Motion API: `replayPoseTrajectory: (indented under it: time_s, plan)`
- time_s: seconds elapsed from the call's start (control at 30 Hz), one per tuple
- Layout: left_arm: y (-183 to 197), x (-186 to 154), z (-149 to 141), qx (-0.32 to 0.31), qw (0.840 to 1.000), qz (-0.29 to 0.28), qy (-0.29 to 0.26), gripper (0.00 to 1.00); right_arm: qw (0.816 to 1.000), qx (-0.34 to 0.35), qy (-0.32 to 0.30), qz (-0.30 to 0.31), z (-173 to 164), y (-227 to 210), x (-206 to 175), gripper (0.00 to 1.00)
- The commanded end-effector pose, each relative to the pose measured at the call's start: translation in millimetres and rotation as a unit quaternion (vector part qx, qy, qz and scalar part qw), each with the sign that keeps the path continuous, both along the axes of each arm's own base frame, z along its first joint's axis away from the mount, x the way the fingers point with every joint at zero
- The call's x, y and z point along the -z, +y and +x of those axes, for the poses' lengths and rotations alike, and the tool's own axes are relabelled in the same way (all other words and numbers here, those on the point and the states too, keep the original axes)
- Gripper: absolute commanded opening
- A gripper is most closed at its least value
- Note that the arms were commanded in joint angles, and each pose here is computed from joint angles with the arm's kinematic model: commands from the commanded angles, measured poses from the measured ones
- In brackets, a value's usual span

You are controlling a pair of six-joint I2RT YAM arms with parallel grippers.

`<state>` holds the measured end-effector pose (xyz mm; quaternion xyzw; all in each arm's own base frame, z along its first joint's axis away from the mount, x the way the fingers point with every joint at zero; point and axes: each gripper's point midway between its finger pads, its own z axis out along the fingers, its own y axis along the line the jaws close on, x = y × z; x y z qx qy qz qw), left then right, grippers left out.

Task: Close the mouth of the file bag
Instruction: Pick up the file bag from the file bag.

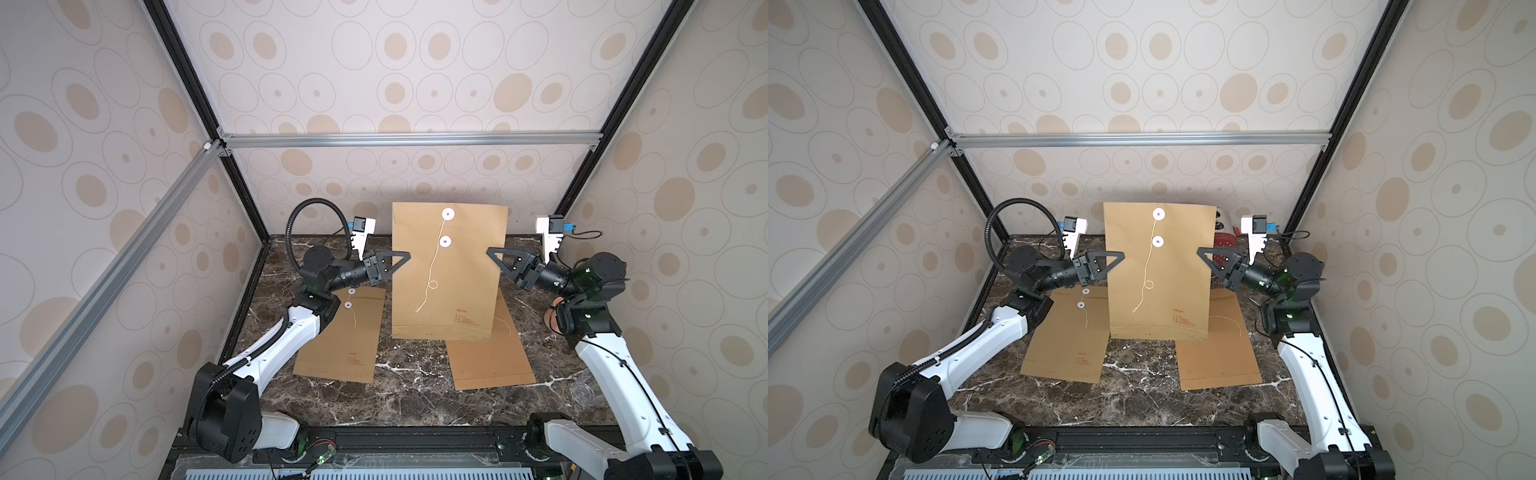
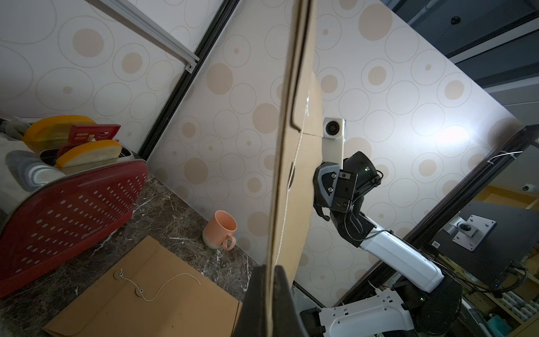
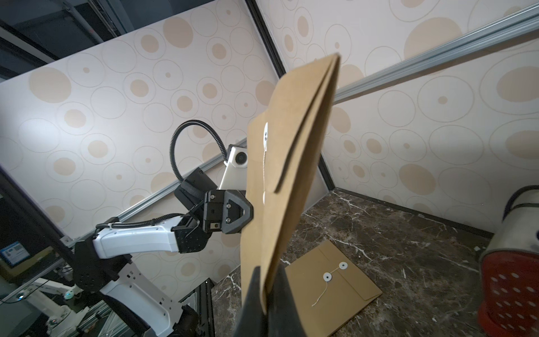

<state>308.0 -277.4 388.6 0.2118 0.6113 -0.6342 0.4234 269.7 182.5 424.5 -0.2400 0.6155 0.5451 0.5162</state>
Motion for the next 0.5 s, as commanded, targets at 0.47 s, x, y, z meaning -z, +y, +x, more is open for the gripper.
replayPoseTrajectory:
  time_s: [0.47]
  plan:
    - [26, -7, -31, -0.121, 0.961, 0.173, -0.178, 0.0, 0.96, 0.274, -0.031, -0.043, -12, -65, 69, 0.46]
